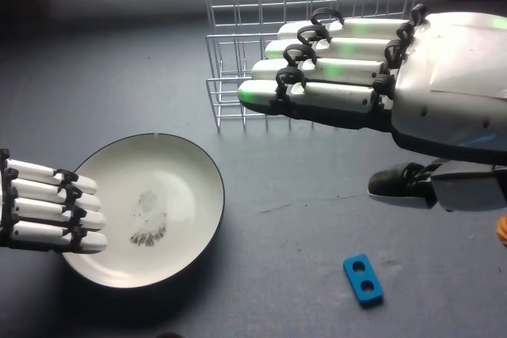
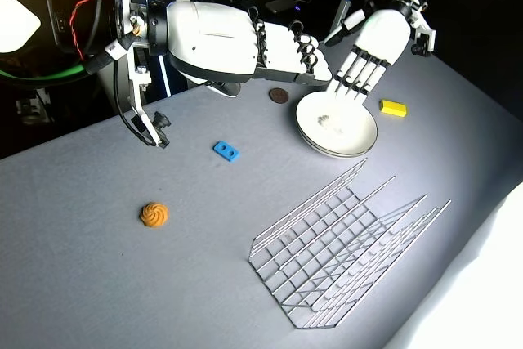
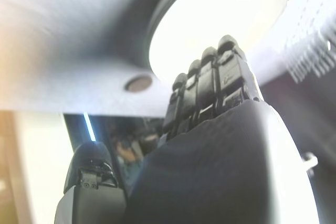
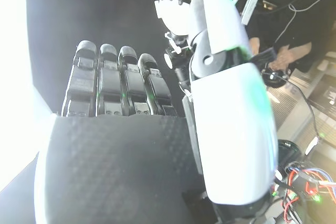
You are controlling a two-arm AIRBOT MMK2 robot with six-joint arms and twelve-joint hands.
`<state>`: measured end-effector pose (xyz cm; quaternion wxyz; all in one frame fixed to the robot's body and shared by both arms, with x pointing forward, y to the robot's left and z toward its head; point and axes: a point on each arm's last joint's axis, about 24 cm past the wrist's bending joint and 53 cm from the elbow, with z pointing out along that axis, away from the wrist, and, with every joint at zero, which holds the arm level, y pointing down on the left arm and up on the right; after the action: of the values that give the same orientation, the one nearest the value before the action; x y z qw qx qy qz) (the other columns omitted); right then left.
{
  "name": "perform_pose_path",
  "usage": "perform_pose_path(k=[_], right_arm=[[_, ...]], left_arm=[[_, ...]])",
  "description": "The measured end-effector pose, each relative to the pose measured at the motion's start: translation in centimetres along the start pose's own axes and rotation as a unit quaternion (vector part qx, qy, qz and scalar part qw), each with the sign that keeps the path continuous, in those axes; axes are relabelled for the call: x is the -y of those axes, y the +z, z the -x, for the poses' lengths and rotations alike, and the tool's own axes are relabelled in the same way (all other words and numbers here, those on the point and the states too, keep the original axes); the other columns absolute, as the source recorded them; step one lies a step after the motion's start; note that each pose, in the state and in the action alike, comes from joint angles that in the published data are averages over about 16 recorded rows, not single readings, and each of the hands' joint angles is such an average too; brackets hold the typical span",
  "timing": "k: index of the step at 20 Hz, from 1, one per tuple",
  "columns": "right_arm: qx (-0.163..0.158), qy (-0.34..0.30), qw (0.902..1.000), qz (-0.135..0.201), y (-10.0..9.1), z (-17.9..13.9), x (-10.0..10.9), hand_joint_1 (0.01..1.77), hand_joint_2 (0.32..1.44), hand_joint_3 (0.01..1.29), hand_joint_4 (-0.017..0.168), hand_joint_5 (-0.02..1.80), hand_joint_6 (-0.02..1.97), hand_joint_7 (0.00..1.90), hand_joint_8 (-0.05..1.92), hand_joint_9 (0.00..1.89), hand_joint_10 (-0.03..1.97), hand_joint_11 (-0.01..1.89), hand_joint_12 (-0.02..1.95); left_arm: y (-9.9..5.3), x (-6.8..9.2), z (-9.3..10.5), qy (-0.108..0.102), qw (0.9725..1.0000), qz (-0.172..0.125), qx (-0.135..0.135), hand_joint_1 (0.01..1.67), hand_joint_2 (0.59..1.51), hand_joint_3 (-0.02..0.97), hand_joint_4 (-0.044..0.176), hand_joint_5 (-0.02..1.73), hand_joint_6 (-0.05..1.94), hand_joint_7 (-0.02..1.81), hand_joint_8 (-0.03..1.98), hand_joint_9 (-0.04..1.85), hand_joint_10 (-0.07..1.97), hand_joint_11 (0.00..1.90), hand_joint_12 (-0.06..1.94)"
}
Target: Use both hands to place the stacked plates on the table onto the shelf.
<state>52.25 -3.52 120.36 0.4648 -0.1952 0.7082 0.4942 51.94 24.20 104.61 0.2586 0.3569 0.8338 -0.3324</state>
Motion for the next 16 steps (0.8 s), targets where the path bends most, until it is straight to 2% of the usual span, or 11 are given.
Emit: perform_pose_path(k=[8, 16], right_arm=[[-0.007, -0.002, 1.0, -0.005, 0.2, -0.5, 0.2, 1.19, 1.14, 0.03, 0.002, 0.01, 0.02, 0.02, 0.02, 0.02, 0.02, 0.02, 0.0], [-0.013, -0.02, 0.9997, -0.008, 0.2, -1.0, 0.4, 1.2, 1.17, 0.03, 0.002, 0.01, 0.02, 0.02, 0.02, 0.02, 0.02, 0.02, 0.0]], left_arm=[[0.6, -2.2, -0.7, -0.006, 0.9996, 0.026, -0.006, 0.02, 1.108, 0.029, 0.003, 0.02, 0.02, 0.01, 0.02, 0.02, 0.02, 0.02, 0.0], [0.8, -2.9, -1.1, -0.01, 0.9995, 0.03, -0.01, 0.02, 1.096, 0.023, 0.003, 0.02, 0.02, 0.01, 0.02, 0.02, 0.02, 0.02, -0.01]])
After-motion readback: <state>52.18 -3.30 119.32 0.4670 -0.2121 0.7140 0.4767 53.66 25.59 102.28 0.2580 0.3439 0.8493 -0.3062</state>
